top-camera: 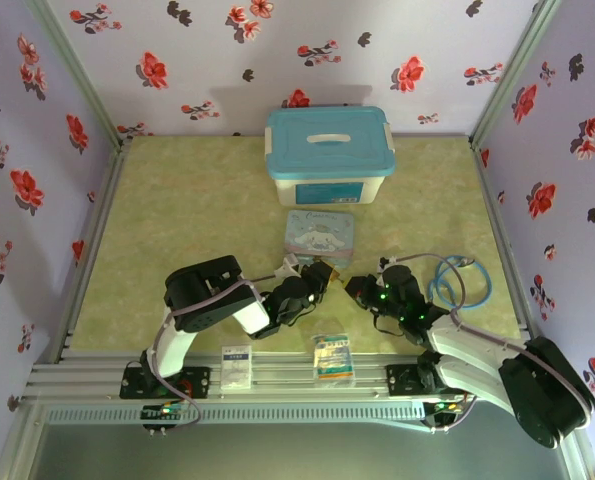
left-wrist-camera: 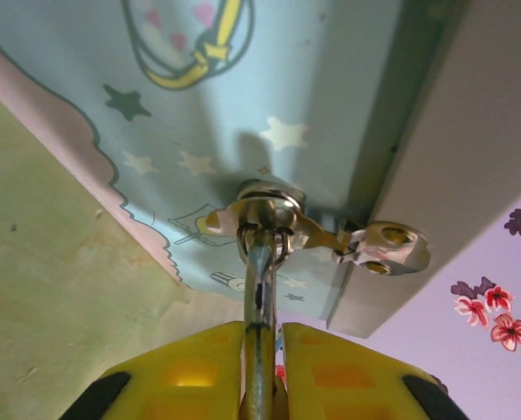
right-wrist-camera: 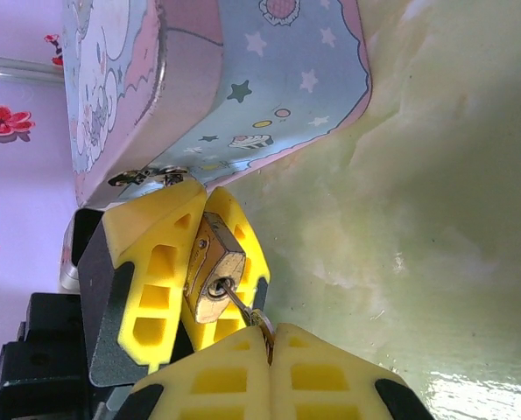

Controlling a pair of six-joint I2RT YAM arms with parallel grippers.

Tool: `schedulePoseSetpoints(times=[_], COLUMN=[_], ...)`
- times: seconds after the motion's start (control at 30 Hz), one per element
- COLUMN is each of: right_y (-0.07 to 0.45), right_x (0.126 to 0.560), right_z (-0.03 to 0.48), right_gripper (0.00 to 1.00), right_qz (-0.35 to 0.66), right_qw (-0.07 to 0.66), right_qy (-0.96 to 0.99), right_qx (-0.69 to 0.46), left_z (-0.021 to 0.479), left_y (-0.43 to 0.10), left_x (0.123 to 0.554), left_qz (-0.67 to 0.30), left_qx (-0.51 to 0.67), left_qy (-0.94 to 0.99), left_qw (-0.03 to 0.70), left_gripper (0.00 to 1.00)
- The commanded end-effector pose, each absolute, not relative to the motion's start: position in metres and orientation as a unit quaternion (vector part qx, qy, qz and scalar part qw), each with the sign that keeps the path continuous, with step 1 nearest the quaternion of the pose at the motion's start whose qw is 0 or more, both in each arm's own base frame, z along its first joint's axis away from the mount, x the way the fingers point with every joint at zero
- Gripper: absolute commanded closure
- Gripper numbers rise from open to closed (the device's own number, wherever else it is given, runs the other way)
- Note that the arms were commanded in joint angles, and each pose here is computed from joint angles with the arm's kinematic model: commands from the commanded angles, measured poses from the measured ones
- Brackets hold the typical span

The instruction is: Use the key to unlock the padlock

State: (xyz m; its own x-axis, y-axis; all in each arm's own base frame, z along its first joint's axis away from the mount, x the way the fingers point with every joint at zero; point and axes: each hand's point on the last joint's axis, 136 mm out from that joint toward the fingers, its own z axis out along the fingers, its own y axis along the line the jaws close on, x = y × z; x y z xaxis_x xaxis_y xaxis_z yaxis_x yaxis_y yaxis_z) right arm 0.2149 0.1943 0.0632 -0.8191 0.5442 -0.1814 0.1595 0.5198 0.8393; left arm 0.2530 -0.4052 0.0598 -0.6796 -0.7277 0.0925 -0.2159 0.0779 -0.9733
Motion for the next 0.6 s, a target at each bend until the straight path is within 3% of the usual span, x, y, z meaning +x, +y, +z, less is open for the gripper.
schedulePoseSetpoints(times=[0.0,0.57], right_y=[0.197,0.206], right_x=[0.227,0.238], right_z=[0.083,0.094], right_gripper=[1.00,1.00], right_qz=[0.478,0.479], right_qw=[0.225,0.244], right_qy=[0.814,0.805], right_qx=[0.241,0.250], left_z=[0.087,0.088], left_y=[-0.425,-0.436], left_x=[0.246,0.244], left_qz=[-0.630,-0.638], left_qx=[-0.316,-0.310], left_qy=[0.681,0.680], left_qw=[0.198,0.184], left_gripper=[1.00,1.00])
